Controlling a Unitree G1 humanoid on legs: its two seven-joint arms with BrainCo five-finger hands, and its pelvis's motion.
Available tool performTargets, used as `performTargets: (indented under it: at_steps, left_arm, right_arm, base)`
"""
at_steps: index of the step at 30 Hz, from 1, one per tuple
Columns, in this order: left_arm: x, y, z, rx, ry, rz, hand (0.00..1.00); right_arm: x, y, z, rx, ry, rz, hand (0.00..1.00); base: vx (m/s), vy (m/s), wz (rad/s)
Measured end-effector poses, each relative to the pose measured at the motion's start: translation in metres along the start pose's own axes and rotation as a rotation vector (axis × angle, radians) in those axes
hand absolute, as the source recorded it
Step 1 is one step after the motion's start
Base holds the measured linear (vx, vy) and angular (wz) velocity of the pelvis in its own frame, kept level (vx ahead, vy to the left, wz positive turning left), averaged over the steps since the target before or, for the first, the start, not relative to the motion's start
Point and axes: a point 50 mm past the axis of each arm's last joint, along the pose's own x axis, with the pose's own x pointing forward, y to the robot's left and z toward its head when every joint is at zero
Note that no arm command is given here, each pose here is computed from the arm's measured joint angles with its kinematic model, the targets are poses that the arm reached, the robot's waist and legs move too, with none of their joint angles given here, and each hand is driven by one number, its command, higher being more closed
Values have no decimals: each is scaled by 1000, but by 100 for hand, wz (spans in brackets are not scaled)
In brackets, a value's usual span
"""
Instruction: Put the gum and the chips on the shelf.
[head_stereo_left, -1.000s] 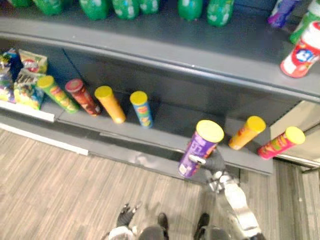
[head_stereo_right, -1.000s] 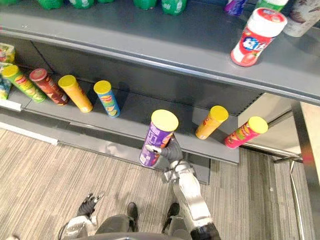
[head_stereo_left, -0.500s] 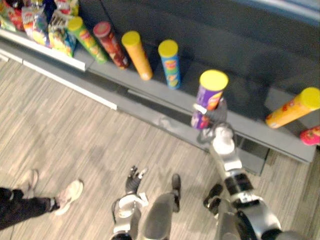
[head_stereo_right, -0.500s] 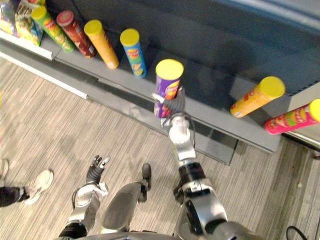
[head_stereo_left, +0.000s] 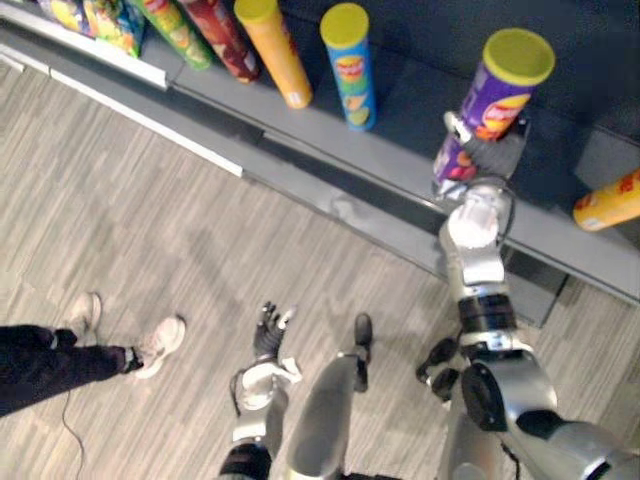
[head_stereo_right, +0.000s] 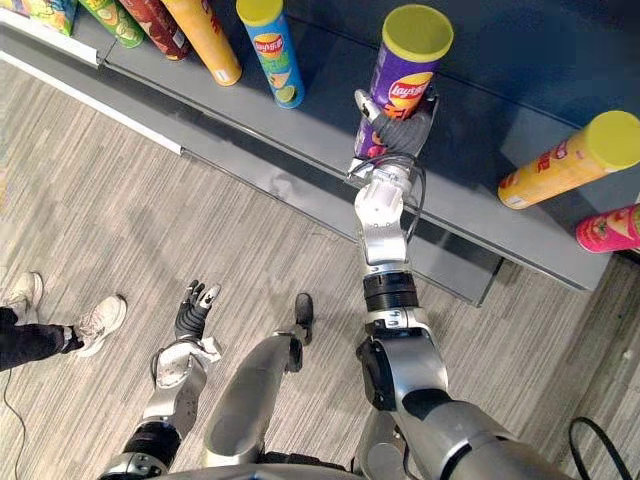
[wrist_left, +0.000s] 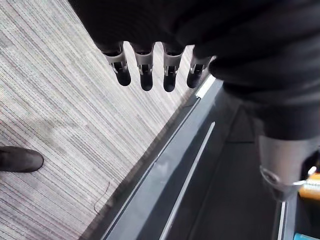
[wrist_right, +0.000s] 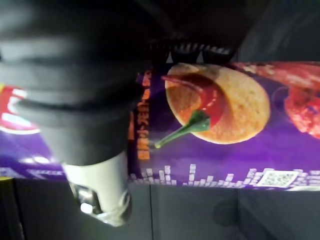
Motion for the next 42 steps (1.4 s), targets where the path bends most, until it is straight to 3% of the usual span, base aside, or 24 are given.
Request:
performTargets:
  at_steps: [15, 29, 42]
  left_arm:
    - [1, -8, 12, -136, -43, 44, 0]
    - [2, -17, 22, -180, -84, 32, 0]
    - [1, -21, 35, -234, -134, 13, 0]
  right_arm:
    - [7, 1, 26, 58, -73, -91, 100]
    - [25, -1, 49, 33, -166, -126, 100]
    - [42, -21, 52, 27, -162, -228, 100]
  base:
    - [4, -105, 7]
    - [15, -46, 5]
    - [19, -41, 2]
